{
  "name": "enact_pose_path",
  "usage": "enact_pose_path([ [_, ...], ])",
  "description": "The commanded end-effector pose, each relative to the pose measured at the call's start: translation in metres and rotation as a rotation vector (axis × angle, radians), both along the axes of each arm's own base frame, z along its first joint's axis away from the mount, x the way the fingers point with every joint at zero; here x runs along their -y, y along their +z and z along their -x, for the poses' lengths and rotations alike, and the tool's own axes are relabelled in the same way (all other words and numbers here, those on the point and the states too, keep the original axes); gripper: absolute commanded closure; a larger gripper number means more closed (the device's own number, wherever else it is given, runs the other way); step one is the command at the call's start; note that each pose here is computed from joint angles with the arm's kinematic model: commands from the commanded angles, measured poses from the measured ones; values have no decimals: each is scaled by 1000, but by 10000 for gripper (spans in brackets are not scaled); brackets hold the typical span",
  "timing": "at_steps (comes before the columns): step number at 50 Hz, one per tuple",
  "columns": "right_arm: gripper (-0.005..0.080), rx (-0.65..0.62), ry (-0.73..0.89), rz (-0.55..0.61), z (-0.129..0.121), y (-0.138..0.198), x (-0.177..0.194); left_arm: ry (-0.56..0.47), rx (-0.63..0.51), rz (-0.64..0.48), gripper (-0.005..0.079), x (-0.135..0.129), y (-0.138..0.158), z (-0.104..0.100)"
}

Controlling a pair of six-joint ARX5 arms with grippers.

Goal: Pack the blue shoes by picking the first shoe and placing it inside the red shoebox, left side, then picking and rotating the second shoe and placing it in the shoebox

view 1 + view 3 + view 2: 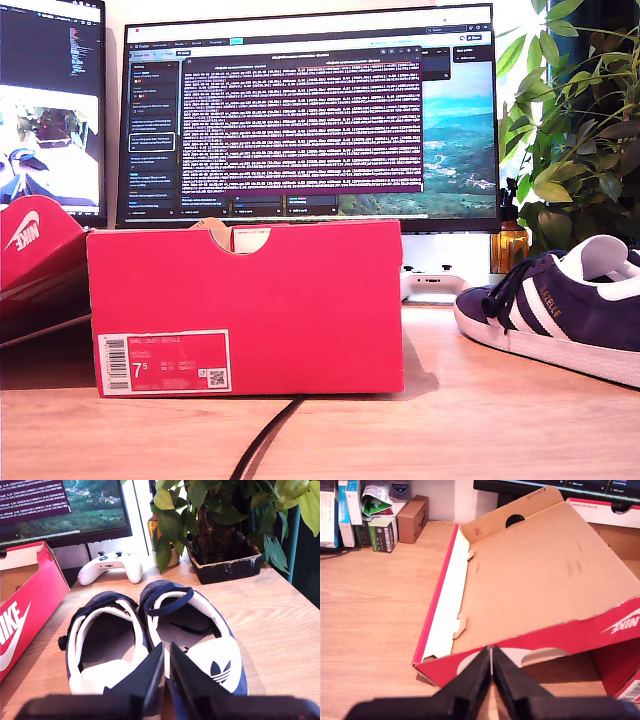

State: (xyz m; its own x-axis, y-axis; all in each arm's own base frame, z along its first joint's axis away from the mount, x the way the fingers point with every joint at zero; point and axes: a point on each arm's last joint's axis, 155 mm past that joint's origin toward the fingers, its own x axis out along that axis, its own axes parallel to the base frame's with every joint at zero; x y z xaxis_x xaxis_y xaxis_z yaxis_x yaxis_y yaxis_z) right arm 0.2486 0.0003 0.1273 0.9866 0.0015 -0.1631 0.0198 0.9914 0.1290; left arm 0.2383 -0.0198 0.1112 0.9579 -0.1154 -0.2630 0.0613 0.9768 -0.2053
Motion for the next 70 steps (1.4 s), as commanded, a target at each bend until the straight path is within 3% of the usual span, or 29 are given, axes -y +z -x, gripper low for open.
enact_pose_path([
  [1,747,2,-2,-12,-1,-3,0,-15,36,20,762,3,4,-3],
  [7,747,3,-2,-15,-1,-3,0,-58,99,171,762,16,25,-5],
  [13,748,81,9,-157,-3,17,-5,-138,120,350,762,35,42,-2],
  [20,760,251,42,-353,-2,63,-10,-300,93,426,762,65,48,10],
  [30,765,387,81,-448,4,99,-12,-424,19,468,762,92,41,24],
  [45,765,278,174,-433,4,96,-32,-379,-175,460,762,102,-2,21],
  [52,765,236,173,-327,4,103,-33,-362,-233,438,762,106,-17,17],
  [61,765,200,176,-185,6,134,-34,-363,-254,418,762,116,-24,7],
  [70,765,-13,203,-104,5,132,-40,-399,-227,416,762,129,-22,-6],
])
